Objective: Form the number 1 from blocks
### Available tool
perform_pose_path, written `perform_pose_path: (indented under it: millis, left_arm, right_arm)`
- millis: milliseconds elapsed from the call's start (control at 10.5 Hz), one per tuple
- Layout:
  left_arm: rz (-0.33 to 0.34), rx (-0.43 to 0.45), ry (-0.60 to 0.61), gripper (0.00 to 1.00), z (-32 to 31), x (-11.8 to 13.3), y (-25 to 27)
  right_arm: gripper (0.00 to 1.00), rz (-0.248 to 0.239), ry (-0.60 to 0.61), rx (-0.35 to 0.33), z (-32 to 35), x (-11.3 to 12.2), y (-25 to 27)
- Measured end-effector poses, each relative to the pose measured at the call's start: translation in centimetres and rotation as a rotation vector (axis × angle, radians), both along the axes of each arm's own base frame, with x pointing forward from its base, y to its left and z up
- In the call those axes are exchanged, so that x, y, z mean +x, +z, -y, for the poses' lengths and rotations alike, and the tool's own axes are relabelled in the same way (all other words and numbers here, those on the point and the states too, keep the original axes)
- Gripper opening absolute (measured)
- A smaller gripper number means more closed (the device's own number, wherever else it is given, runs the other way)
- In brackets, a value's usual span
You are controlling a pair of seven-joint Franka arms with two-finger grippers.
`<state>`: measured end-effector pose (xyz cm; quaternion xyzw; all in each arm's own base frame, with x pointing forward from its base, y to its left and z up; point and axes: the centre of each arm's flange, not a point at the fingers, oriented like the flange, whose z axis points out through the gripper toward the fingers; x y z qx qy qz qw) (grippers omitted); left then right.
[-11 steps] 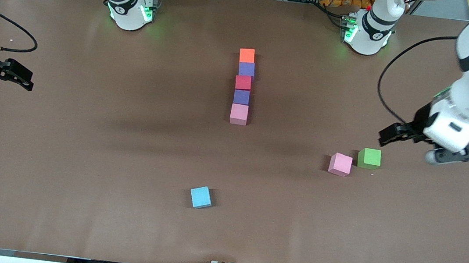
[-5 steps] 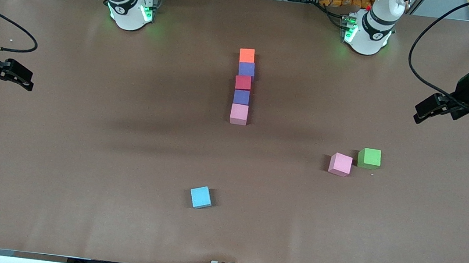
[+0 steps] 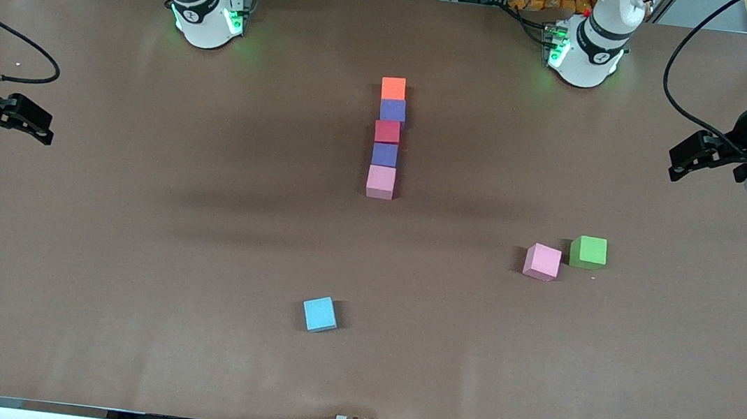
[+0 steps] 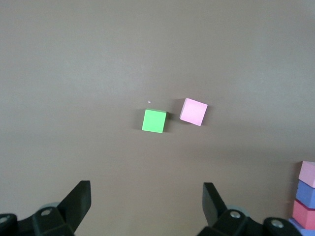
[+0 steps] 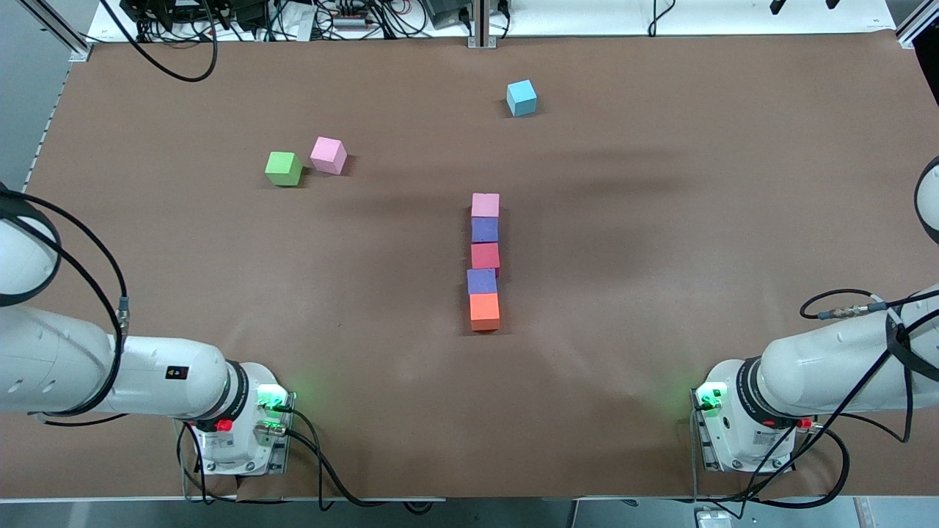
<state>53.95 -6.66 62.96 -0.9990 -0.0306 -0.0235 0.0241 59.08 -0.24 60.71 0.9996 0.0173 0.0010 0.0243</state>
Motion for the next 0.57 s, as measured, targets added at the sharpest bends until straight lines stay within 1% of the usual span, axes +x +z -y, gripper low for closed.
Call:
perform_pose_path:
  millis: [379, 569]
  left_arm:
    - [0.012, -0.001, -0.003, 1.0, -0.03, -0.17, 0.65]
    - [-0.006, -0.015, 0.002, 1.0, -0.12, -0.42, 0.9]
  right_arm:
    - [1.0, 0.0, 0.002, 0.0, -0.06, 0.01, -0.01]
    - [1.0, -0.002, 0.003, 0.0, -0.12, 0.05, -0.1]
